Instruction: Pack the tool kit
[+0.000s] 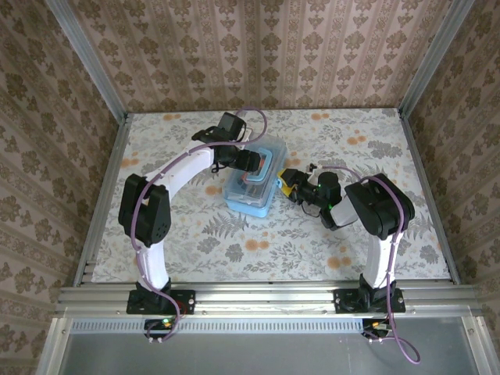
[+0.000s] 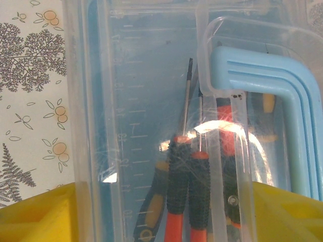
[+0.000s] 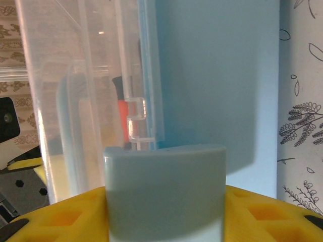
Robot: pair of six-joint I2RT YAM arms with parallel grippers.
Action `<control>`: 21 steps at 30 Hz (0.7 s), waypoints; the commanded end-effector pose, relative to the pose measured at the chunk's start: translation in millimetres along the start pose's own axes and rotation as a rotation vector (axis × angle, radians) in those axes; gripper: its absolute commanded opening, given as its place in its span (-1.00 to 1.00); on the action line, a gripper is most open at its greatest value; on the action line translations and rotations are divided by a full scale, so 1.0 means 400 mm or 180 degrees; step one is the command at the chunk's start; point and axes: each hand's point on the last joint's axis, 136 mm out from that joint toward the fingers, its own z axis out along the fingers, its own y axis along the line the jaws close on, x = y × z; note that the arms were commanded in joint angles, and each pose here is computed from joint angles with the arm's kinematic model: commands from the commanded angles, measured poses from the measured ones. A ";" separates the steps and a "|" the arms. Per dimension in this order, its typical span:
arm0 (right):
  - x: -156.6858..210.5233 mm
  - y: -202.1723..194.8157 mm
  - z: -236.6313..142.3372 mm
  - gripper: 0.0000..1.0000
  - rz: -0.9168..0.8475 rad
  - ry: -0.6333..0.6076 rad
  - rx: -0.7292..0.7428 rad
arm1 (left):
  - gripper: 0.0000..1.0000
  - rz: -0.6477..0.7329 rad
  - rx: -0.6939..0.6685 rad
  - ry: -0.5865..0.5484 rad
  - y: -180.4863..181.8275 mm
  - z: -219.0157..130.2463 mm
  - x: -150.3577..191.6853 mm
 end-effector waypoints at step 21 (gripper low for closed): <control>-0.010 0.087 0.010 0.24 -0.0323 0.0017 -0.0063 | -0.29 -0.0211 0.0137 0.1108 -0.008 0.119 0.234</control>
